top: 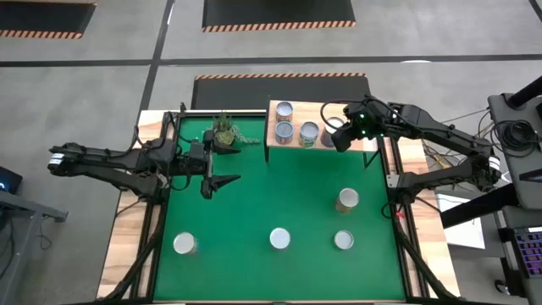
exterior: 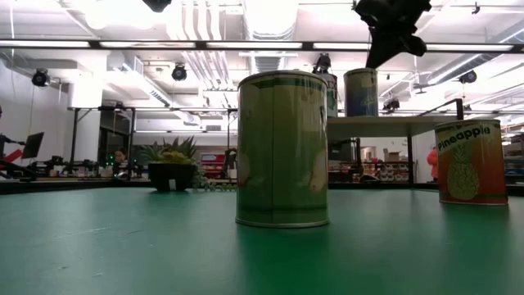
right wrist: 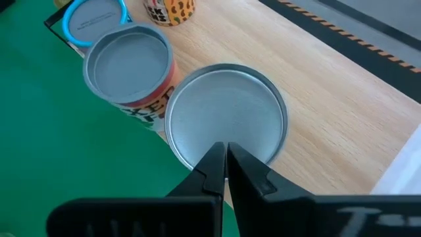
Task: Pick and place cans onto a shelf
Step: Put the canned peas on the shelf, then put the canned pineapples on the shelf
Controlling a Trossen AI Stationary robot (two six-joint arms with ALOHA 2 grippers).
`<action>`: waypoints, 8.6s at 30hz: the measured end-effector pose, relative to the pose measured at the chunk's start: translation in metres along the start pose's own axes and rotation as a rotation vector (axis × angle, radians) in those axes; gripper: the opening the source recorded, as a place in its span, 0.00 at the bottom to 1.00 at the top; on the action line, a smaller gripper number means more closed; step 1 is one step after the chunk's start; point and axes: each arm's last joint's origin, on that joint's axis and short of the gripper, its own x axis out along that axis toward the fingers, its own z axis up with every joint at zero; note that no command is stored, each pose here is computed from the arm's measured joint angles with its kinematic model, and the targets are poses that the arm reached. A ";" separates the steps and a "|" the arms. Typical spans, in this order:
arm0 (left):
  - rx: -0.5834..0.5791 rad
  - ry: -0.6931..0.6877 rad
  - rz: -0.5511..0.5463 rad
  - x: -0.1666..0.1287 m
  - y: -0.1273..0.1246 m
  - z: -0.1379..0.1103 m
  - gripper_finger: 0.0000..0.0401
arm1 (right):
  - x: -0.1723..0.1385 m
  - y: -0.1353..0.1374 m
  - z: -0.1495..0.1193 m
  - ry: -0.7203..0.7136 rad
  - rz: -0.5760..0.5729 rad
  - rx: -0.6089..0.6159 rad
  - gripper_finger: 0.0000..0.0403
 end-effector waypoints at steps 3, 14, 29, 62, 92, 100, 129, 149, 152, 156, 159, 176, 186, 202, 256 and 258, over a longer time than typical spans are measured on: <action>0.000 0.000 0.000 0.000 0.000 0.000 0.86 | 0.000 0.001 0.000 0.008 0.020 -0.001 0.02; 0.000 0.000 0.000 0.000 0.000 0.000 0.86 | 0.015 0.004 0.003 -0.004 -0.020 -0.035 0.02; 0.000 0.000 0.000 0.000 0.000 0.000 0.86 | 0.014 0.006 0.009 0.057 -0.020 -0.044 0.02; 0.000 0.000 0.000 0.000 0.000 0.000 0.86 | 0.014 0.006 0.008 0.068 -0.033 -0.056 0.02; -0.003 0.012 0.000 0.001 0.000 -0.002 0.86 | -0.013 0.018 0.016 -0.041 0.044 -0.087 0.02; -0.020 0.064 -0.002 0.013 -0.002 -0.012 0.86 | -0.034 0.063 -0.014 -0.002 0.233 -0.144 0.02; -0.019 0.027 0.000 0.014 -0.002 -0.009 0.86 | 0.022 0.068 -0.158 0.623 -0.100 0.146 0.22; -0.019 0.022 -0.001 0.014 -0.002 -0.008 0.86 | 0.037 0.076 -0.163 0.595 -0.093 0.120 0.93; -0.019 0.022 -0.001 0.014 -0.002 -0.008 0.86 | 0.042 0.079 -0.165 0.600 -0.098 0.095 0.93; -0.019 0.022 -0.001 0.014 -0.002 -0.008 0.86 | 0.051 0.084 -0.167 0.586 -0.131 0.076 0.93; -0.018 0.022 -0.001 0.014 -0.002 -0.008 0.86 | 0.058 0.086 -0.169 0.575 -0.164 0.064 0.92; -0.011 0.022 -0.001 0.014 -0.002 -0.008 0.86 | 0.039 0.096 -0.147 0.593 -0.026 0.095 0.77; 0.042 -0.001 0.059 0.014 0.000 -0.006 0.86 | -0.001 0.153 -0.077 0.404 0.194 -0.111 0.75; 0.057 -0.009 0.062 0.014 0.000 -0.005 0.86 | -0.048 0.148 0.061 -0.024 -0.007 -0.394 0.77; 0.060 0.015 0.063 0.014 0.000 -0.008 0.86 | 0.073 -0.043 0.129 0.446 -0.142 -0.083 0.78; 0.060 0.016 0.063 0.014 0.000 -0.008 0.86 | 0.073 -0.043 0.130 0.445 -0.161 -0.120 0.78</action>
